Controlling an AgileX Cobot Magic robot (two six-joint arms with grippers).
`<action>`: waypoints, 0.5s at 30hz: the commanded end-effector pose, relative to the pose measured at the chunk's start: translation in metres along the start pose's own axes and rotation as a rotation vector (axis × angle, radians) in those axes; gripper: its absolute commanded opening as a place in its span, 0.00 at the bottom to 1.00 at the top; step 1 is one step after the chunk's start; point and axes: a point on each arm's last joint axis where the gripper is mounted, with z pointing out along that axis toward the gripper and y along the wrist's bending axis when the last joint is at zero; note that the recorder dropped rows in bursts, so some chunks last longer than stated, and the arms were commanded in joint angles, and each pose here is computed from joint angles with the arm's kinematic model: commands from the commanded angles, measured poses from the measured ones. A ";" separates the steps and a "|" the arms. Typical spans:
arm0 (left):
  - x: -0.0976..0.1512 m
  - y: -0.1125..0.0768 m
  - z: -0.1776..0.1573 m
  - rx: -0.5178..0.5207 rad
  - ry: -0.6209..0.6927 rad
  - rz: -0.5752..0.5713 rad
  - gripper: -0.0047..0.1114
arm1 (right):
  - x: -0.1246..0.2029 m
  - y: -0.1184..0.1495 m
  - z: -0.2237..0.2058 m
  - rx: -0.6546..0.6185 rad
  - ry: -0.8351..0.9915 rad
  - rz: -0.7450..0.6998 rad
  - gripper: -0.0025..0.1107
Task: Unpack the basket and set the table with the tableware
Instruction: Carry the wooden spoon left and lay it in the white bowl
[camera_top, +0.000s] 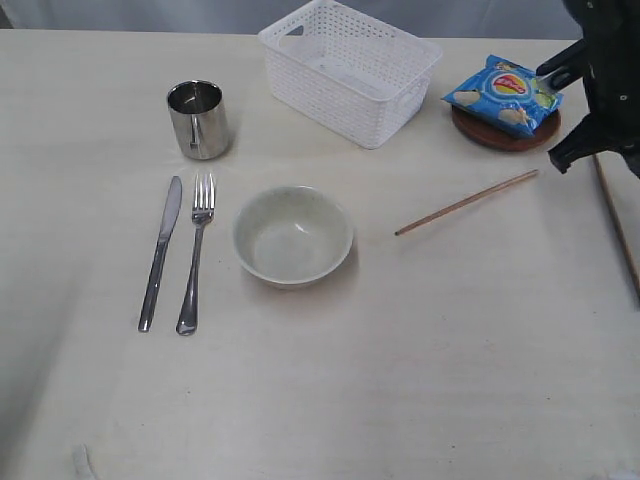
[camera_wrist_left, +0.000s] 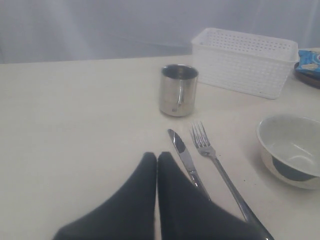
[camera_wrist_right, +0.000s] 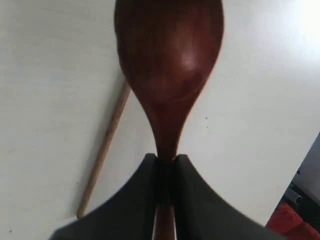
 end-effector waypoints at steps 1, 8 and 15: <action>0.001 0.000 0.000 0.005 -0.001 0.002 0.04 | 0.002 -0.007 -0.006 0.019 -0.017 0.036 0.02; 0.001 0.000 0.000 0.005 -0.001 0.002 0.04 | 0.004 0.012 -0.034 -0.280 -0.154 0.047 0.02; 0.001 0.000 0.000 0.005 -0.001 0.002 0.04 | 0.007 0.068 -0.095 -0.531 -0.259 -0.117 0.02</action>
